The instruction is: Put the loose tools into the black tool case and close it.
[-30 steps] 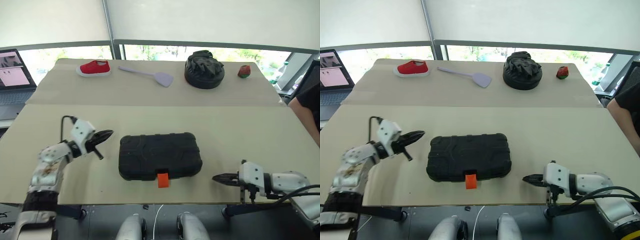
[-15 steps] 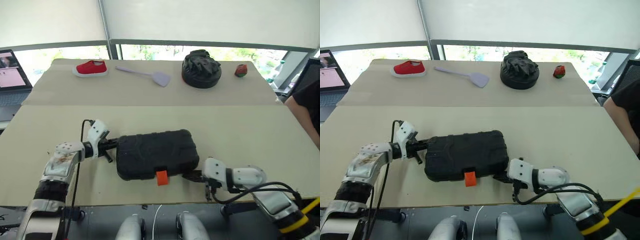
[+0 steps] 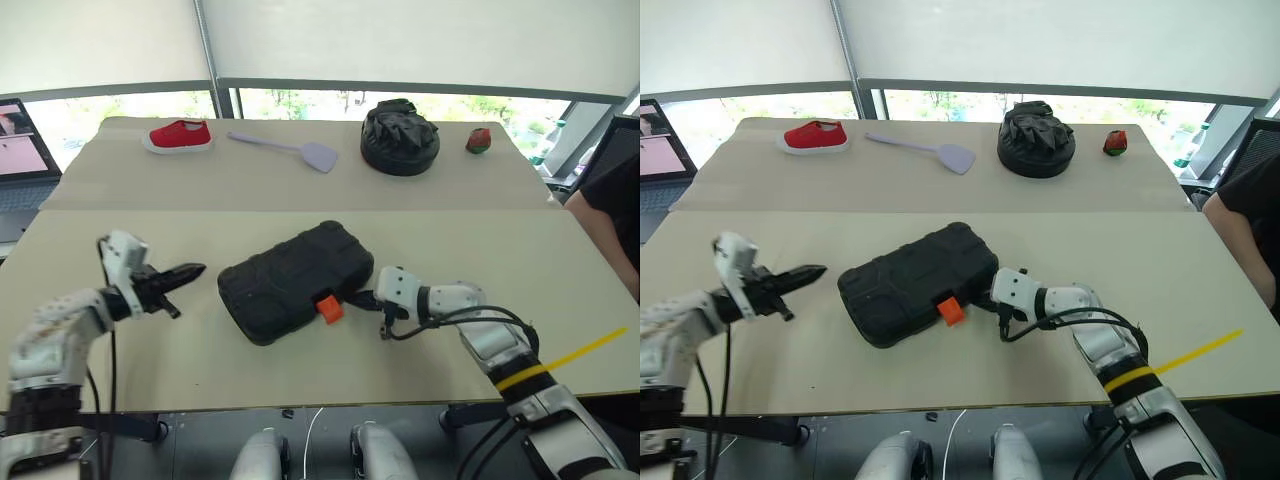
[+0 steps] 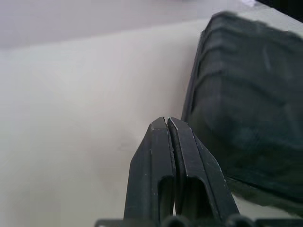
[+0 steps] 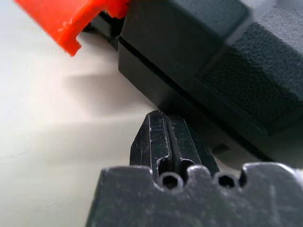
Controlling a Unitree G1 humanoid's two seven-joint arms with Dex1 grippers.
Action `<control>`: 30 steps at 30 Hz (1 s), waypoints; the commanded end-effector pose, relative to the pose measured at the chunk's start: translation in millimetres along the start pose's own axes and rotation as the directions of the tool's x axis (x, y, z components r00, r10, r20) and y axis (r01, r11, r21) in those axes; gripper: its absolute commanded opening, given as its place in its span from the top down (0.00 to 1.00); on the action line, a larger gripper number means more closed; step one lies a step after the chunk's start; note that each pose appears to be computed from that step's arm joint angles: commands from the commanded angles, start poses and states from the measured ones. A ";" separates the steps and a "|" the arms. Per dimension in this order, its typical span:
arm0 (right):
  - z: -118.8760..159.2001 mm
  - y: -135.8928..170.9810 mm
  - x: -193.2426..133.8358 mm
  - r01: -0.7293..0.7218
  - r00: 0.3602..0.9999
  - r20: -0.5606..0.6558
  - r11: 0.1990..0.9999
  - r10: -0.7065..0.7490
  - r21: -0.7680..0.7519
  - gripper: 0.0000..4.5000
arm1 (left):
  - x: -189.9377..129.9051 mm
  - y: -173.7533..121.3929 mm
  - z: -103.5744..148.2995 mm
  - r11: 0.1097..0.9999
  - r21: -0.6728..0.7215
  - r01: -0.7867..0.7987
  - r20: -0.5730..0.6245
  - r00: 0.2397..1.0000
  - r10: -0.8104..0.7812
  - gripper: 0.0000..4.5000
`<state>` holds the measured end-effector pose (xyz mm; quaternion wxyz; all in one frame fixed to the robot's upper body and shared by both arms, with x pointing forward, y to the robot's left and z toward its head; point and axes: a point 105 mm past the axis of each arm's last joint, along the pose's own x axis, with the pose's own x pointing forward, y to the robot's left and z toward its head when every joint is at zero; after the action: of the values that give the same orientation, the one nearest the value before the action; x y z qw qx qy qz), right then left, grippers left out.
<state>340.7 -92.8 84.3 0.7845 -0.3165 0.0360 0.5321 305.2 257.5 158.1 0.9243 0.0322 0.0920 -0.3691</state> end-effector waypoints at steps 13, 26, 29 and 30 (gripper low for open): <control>12.7 43.5 -47.5 -0.086 0.995 0.057 0.983 0.078 0.160 1.00 | 126.5 -79.5 46.8 0.866 0.299 0.402 -0.093 0.915 -0.393 0.98; 39.7 52.9 -26.0 -0.083 0.993 0.095 0.991 0.073 0.102 1.00 | 141.0 -108.2 -37.6 0.870 0.136 0.473 -0.381 0.836 -0.395 0.98; 46.7 46.6 -22.5 -0.071 0.991 0.121 0.992 0.058 0.106 1.00 | 140.7 -106.4 -38.5 0.880 0.135 0.456 -0.383 0.843 -0.378 0.98; 49.8 44.9 -22.3 -0.069 0.990 0.134 0.992 0.054 0.109 1.00 | 140.4 -105.7 -38.7 0.882 0.133 0.452 -0.382 0.845 -0.375 0.98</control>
<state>276.2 -75.3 99.7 0.7804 -0.2370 0.0453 0.5768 332.8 80.9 132.6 0.7877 0.1899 0.1344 -0.5704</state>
